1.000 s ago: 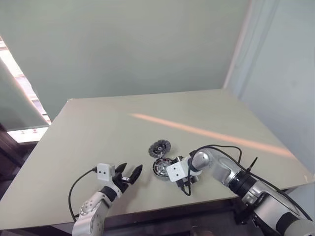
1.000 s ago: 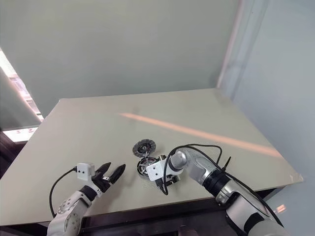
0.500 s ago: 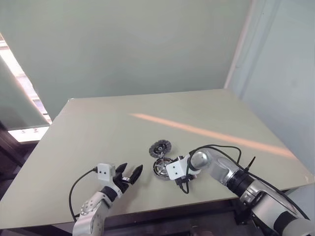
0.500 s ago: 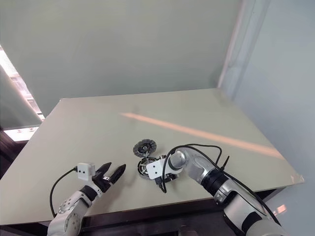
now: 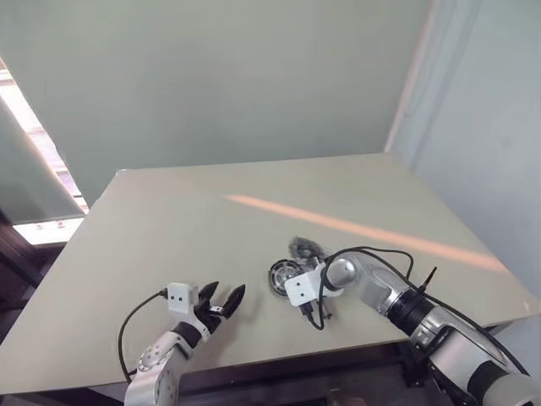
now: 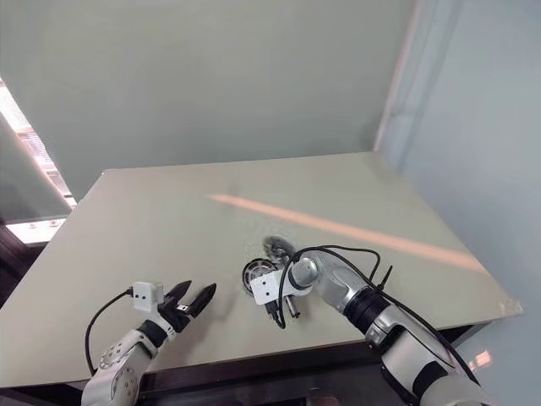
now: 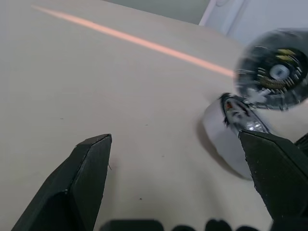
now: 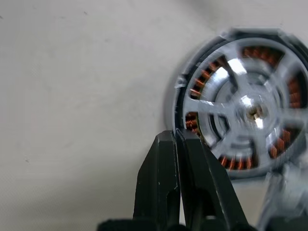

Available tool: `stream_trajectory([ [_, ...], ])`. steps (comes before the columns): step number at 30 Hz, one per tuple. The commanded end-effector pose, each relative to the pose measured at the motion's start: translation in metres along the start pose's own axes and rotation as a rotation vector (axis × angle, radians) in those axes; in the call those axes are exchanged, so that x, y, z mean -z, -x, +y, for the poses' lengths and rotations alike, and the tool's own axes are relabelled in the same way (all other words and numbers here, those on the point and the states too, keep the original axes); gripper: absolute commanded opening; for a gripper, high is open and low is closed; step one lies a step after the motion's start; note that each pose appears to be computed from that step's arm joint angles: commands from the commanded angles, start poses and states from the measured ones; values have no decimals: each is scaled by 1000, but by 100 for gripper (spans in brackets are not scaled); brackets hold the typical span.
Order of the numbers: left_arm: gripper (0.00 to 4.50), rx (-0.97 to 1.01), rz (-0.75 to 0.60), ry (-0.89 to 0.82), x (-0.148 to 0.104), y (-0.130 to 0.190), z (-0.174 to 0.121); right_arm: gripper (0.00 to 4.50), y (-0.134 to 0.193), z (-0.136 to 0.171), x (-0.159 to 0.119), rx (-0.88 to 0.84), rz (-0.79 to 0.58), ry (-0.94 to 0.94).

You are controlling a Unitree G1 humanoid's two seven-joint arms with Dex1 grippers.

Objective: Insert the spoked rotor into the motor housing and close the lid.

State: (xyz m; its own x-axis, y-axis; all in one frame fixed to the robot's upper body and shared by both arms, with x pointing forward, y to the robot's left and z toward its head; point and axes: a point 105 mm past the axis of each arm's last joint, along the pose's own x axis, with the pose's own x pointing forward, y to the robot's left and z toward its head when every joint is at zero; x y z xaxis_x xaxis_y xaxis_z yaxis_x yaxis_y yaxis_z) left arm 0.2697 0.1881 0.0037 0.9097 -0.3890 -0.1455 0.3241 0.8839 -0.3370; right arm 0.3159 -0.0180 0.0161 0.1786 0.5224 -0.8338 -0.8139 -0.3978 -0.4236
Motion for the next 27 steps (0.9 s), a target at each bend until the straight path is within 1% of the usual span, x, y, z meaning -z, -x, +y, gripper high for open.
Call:
stream_trajectory([
  [1, 450, 23, -45, -26, -13, -3, -6, 3, 8, -11, -5, 41, -14, 17],
  [6, 450, 23, -45, -25, -13, -3, -6, 3, 10, -12, -9, 46, -32, 15],
  [11, 450, 19, -45, -27, -13, -4, -4, 3, 15, -10, -19, 30, -86, -15],
  [15, 450, 10, -48, -31, -15, -4, -1, 3, 21, -3, -36, -18, -172, -93],
  [20, 450, 1, -51, -35, -16, -3, 2, 3, 27, 7, -57, -58, -240, -168],
  [23, 450, -12, -61, -35, -18, -2, 5, 3, 29, 13, -62, -70, -227, -256],
  [27, 450, -38, -78, -35, -21, 0, 11, 3, 24, 10, -70, -10, -223, -403],
])
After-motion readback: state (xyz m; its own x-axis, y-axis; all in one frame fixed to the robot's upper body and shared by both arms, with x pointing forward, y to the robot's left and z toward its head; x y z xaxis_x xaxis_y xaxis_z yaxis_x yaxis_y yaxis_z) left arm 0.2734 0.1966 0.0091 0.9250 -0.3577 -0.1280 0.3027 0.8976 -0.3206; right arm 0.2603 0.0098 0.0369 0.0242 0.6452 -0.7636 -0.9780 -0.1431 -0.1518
